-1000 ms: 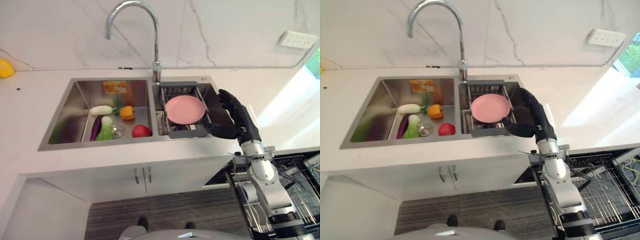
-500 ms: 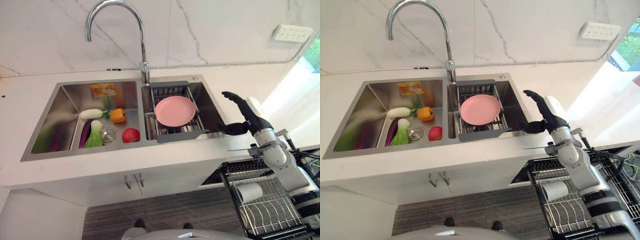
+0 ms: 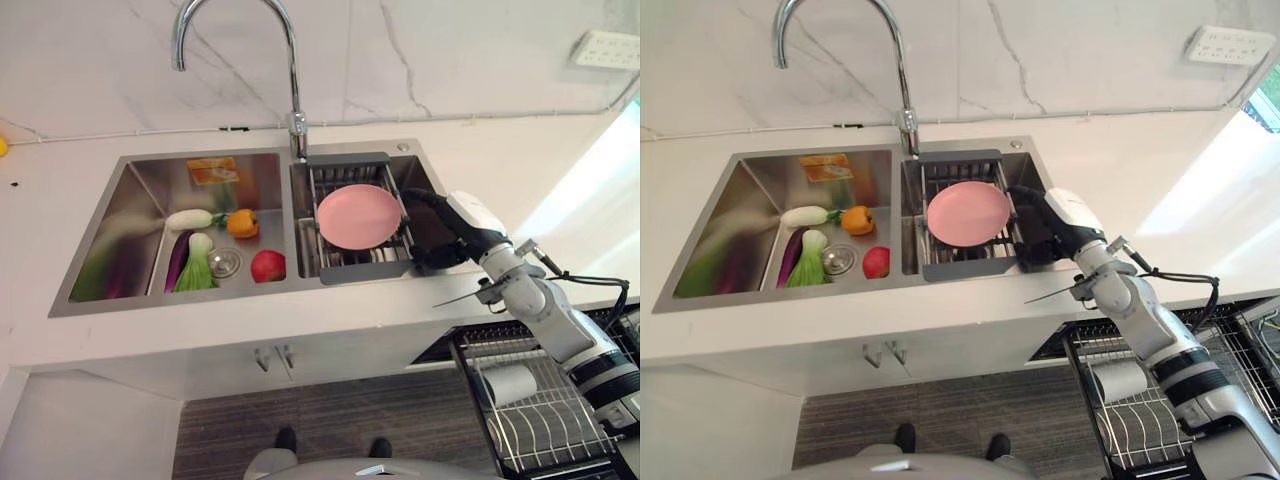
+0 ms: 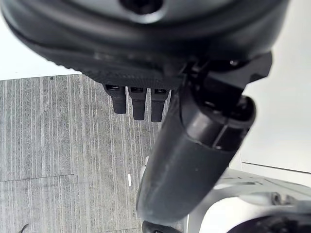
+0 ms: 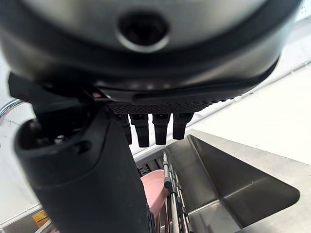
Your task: Place the dishes in the dishwasher.
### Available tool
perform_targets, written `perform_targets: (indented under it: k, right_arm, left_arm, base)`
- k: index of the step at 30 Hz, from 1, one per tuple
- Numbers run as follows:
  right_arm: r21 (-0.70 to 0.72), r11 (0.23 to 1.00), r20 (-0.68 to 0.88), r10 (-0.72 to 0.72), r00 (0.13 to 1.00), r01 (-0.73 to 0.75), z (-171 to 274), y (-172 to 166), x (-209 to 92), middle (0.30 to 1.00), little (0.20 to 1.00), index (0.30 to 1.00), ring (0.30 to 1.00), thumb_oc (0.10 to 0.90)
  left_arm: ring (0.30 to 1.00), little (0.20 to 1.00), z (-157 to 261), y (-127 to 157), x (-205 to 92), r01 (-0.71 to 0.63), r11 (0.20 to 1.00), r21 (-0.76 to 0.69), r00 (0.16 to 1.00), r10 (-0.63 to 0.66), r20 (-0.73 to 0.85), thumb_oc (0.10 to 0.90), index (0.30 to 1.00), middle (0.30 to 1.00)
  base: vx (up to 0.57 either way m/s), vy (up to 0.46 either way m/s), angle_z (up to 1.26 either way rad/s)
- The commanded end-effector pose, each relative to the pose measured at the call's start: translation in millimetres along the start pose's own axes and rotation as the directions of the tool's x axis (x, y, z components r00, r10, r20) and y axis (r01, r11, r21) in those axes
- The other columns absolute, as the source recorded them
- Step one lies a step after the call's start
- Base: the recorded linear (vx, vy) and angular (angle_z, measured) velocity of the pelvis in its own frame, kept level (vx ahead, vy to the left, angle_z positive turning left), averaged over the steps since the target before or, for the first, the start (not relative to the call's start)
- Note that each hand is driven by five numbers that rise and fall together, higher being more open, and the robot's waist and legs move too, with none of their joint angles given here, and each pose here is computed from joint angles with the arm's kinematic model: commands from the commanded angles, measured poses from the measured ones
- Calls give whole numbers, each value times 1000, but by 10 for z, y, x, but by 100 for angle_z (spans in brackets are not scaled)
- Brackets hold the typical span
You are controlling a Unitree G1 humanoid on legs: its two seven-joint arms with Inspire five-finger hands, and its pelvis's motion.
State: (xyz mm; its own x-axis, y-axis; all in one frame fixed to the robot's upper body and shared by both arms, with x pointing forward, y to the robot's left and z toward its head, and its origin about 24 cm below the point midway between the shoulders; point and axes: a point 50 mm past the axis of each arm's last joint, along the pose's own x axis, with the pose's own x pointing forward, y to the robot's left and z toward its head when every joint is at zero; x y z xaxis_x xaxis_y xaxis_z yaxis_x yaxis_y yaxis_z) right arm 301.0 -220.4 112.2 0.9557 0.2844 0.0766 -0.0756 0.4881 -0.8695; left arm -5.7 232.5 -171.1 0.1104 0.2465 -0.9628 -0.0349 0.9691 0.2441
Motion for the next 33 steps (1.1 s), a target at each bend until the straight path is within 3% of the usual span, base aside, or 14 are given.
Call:
perform_targets:
  k: [1, 20, 33]
  right_arm:
    - [-65, 980, 213, -172, 962, 190, 425, -496, 251, 900, 900, 900, 900, 800]
    - [-175, 973, 167, -122, 978, 151, 373, -617, 411, 900, 900, 900, 900, 800]
    - [-347, 938, 90, 48, 995, -14, 318, -599, 675, 900, 900, 900, 900, 800]
  left_arm:
    - [900, 900, 15, -51, 14, 19, 989, 146, 1000, -16, -27, 800, 900, 900]
    - [900, 900, -13, 20, 11, -13, 998, 63, 999, 14, -29, 800, 900, 900]
    - [900, 900, -15, -2, 6, 11, 998, 61, 1000, -10, -13, 800, 900, 900]
  base:
    - [0, 0, 0]
    - [0, 0, 0]
    - [0, 0, 0]
